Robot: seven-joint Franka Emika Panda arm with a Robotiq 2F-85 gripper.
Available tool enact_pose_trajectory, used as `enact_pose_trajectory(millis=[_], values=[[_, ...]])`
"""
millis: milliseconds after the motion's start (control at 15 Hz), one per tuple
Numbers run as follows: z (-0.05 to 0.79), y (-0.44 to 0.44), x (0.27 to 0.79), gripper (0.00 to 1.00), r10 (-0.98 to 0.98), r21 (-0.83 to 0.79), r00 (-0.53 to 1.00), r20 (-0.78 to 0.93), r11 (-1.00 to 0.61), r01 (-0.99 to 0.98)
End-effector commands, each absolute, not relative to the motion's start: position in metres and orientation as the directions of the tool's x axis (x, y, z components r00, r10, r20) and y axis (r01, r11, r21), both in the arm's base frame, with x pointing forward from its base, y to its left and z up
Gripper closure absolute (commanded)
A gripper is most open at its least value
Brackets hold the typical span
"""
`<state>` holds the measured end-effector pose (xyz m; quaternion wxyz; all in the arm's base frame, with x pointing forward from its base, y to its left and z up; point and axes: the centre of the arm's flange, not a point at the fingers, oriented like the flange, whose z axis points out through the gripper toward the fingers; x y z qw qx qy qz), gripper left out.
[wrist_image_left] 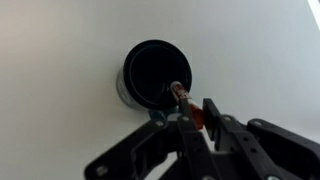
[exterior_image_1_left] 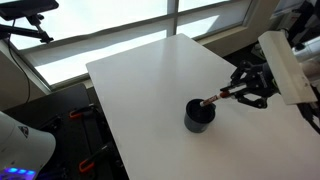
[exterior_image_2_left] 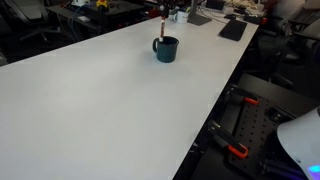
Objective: Remove the marker from the mug
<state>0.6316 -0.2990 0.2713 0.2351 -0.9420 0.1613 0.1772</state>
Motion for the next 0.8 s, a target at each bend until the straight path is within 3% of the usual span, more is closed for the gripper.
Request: enact_pose_trajectory(millis=[0, 733], values=[[0.295, -0.284, 0.602, 0.95, -0.232, -0.373, 0.904, -0.359, -0.852, -0.367], [0.291, -0.327, 0.584, 0.95, -0.344, -0.320, 0.881, -0.324, -0.837, -0.444]])
